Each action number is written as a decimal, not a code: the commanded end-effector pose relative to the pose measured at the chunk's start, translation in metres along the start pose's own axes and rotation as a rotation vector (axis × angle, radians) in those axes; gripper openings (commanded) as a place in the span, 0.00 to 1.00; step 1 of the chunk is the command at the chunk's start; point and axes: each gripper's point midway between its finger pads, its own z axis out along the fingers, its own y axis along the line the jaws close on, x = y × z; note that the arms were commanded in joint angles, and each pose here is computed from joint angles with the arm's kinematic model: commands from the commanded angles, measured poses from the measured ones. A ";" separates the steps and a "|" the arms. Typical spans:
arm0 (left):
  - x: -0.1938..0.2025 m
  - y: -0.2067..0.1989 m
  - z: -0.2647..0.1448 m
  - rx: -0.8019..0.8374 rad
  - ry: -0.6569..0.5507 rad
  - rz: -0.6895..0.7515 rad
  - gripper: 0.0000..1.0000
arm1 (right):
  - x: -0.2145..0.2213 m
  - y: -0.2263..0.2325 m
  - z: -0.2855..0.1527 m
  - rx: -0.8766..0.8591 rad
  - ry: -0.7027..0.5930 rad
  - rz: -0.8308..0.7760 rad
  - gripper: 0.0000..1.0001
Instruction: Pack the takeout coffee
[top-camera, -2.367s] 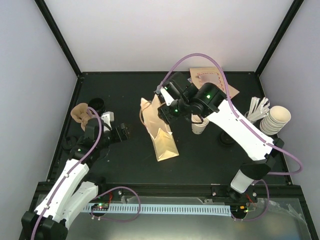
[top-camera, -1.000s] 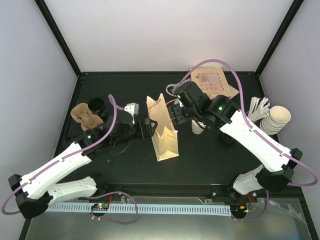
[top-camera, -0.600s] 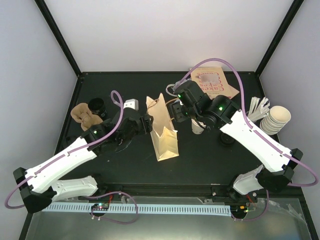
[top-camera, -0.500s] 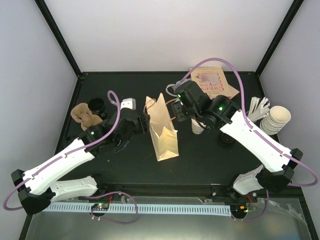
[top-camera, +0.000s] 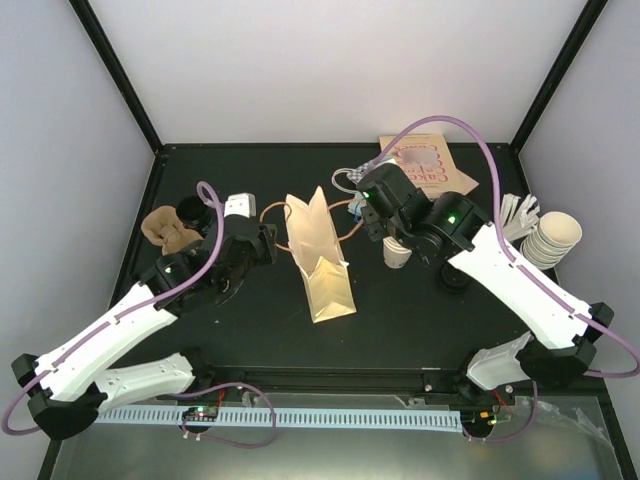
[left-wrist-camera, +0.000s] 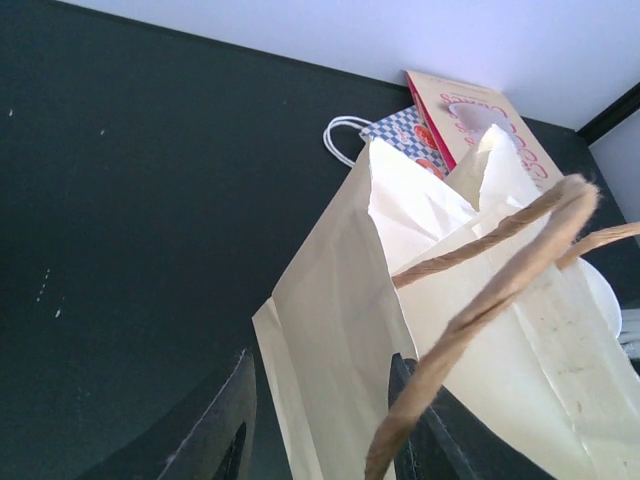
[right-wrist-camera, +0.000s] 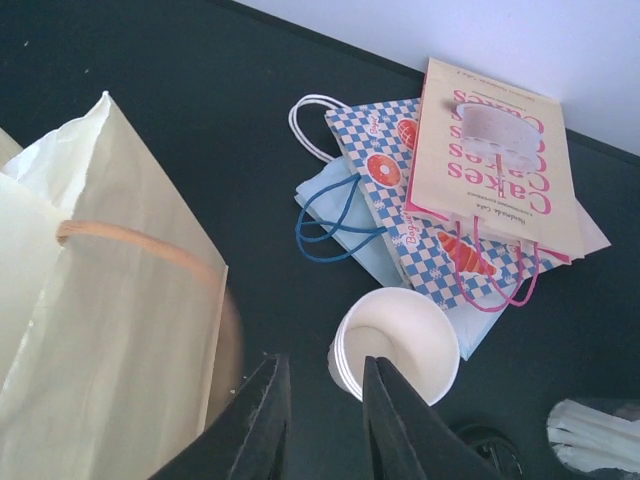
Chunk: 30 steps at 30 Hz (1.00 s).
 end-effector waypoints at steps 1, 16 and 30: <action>-0.008 0.002 -0.010 0.006 -0.017 0.040 0.39 | -0.004 -0.015 -0.013 0.037 -0.032 0.018 0.23; 0.008 -0.025 -0.007 0.219 0.005 -0.010 0.34 | -0.035 0.023 -0.052 -0.278 -0.132 0.070 0.45; 0.004 -0.027 -0.014 0.259 -0.006 -0.025 0.33 | -0.018 0.040 -0.017 -0.284 0.049 0.079 0.61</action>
